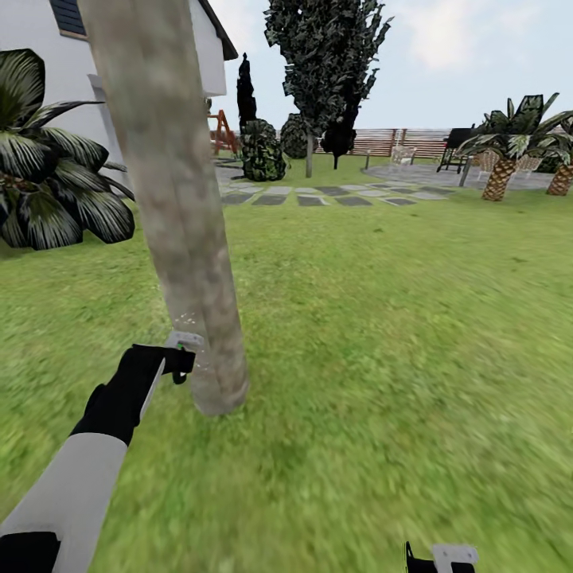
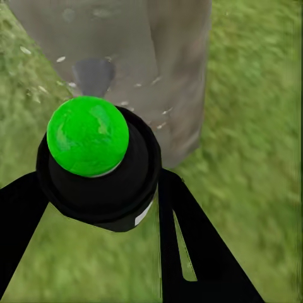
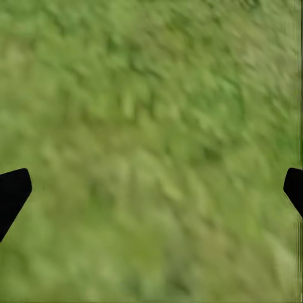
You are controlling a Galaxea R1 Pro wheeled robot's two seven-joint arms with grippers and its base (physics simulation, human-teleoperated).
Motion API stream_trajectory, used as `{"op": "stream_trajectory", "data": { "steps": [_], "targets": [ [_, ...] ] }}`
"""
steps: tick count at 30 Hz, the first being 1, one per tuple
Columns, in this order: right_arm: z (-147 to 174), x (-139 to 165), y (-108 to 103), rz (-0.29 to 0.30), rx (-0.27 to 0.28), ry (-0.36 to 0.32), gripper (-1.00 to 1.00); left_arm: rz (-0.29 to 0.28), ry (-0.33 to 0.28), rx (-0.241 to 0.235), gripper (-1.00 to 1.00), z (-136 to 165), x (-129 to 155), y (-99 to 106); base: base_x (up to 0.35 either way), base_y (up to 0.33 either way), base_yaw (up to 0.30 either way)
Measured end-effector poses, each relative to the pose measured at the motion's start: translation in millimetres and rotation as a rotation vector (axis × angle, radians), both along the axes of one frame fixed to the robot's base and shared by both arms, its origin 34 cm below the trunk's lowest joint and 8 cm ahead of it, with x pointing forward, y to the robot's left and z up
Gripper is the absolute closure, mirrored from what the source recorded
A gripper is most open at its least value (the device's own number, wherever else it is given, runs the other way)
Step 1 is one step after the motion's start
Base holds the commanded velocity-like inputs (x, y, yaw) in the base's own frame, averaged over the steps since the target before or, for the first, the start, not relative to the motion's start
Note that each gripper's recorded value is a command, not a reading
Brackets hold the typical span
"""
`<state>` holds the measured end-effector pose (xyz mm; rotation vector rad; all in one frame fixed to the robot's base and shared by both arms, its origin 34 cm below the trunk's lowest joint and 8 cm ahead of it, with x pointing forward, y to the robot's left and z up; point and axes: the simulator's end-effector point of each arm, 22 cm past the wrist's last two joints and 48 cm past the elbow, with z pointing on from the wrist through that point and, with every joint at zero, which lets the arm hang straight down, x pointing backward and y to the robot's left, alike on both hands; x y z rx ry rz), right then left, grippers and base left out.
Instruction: In the garden, pick up the pesticide atomizer on the floor and spray pesticide onto both trees until each tree trunk is fully covered.
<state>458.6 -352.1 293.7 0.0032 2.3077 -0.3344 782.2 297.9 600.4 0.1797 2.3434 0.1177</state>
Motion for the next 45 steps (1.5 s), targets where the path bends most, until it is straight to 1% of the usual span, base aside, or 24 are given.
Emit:
{"op": "stream_trajectory", "data": {
  "steps": [21,26,27,28,29,31,32,33,34,36,38,45],
  "targets": [
    [0.1,-0.1,-1.3,-0.001,-0.001,0.000,-1.00,0.010,0.001,0.007,1.00,-0.8,-0.4,7.0,0.001,-0.273,0.000],
    [0.0,0.0,-0.2,-0.001,0.000,0.000,-1.00,0.017,-0.001,0.003,1.00,-0.3,-0.3,9.9,0.000,-0.274,0.151],
    [0.0,0.0,0.0,0.000,0.000,0.000,-1.00,0.023,-0.001,0.003,1.00,-0.4,-0.6,12.2,0.000,-0.274,0.263],
    [0.0,0.0,0.1,0.000,0.000,0.000,-1.00,0.040,-0.002,0.003,1.00,-0.4,-1.2,19.1,0.000,-0.274,0.270],
    [0.0,0.0,0.0,0.000,0.000,0.000,-1.00,0.066,-0.004,0.007,1.00,-0.8,-2.2,28.1,0.000,-0.274,0.274],
    [0.0,0.0,0.1,0.000,0.000,0.000,-1.00,0.138,-0.006,0.019,1.00,-2.0,-6.6,54.6,0.002,-0.274,0.276],
    [0.0,0.0,0.1,0.001,0.000,0.000,-1.00,0.157,-0.002,0.016,1.00,-4.8,-9.8,61.5,0.055,-0.274,0.278],
    [-0.1,0.0,0.2,0.001,0.000,0.000,-1.00,0.187,0.007,0.027,1.00,-10.3,-16.6,77.2,0.071,-0.274,0.278],
    [0.0,0.0,0.1,0.001,0.000,0.000,-1.00,0.196,0.009,0.023,1.00,-11.8,-18.6,81.8,0.087,-0.274,0.278],
    [0.0,0.0,0.1,0.001,0.000,0.000,-1.00,0.201,0.010,0.021,1.00,-12.9,-19.7,83.3,0.115,-0.273,0.278],
    [0.0,0.0,0.1,0.001,0.000,0.000,-1.00,0.196,0.010,0.015,1.00,-13.8,-19.2,77.8,0.192,-0.229,0.180],
    [0.0,0.0,0.1,0.000,0.000,0.000,-1.00,0.194,0.010,0.012,1.00,-14.1,-18.9,74.9,0.235,-0.189,0.022]
  ]
}}
